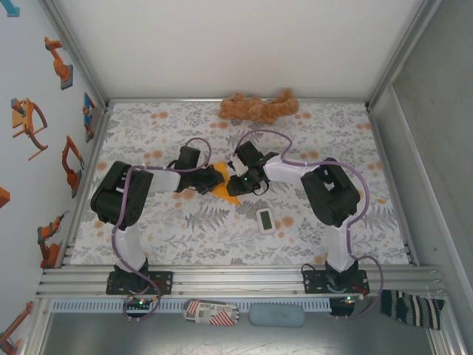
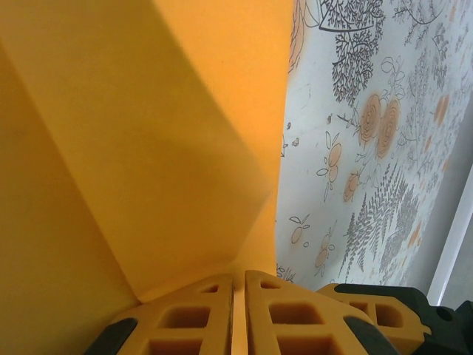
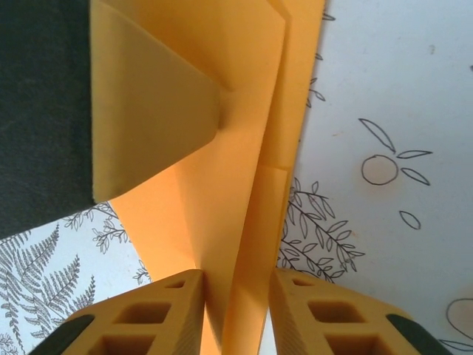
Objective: Fold a paper plane with a square sheet of paper (pick it up from the middle)
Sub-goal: Fourth fold the wing at the center of the table.
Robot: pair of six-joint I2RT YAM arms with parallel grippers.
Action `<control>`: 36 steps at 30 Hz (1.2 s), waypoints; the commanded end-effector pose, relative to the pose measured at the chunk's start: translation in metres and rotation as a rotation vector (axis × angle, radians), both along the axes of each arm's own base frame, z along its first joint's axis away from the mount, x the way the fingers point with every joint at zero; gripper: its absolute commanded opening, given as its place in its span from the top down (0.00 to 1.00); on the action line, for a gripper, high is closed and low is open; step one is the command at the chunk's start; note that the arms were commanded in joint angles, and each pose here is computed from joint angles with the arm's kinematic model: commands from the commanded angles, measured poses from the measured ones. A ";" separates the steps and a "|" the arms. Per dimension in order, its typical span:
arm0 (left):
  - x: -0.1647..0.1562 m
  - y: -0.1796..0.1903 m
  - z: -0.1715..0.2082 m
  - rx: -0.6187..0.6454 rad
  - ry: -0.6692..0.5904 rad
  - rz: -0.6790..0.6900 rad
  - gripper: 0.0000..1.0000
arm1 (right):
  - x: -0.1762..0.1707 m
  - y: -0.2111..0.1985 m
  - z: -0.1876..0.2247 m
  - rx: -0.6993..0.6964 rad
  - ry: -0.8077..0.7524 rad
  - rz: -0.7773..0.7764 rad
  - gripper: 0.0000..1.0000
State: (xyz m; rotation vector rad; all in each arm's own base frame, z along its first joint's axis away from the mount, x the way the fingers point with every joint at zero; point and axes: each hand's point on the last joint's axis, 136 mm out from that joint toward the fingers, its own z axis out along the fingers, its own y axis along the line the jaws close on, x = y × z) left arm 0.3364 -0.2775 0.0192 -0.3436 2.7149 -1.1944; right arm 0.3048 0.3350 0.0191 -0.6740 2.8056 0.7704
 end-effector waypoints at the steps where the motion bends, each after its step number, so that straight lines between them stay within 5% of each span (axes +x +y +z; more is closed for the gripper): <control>1: 0.001 -0.003 -0.002 0.018 -0.004 -0.021 0.86 | -0.028 -0.021 -0.050 -0.140 0.112 0.019 0.73; 19: 0.006 -0.012 0.026 -0.045 -0.072 -0.049 0.84 | -0.032 -0.026 -0.060 -0.116 0.147 0.001 0.77; 36: -0.002 -0.009 -0.006 0.022 0.005 -0.055 0.84 | -0.032 -0.025 -0.059 -0.110 0.145 0.002 0.77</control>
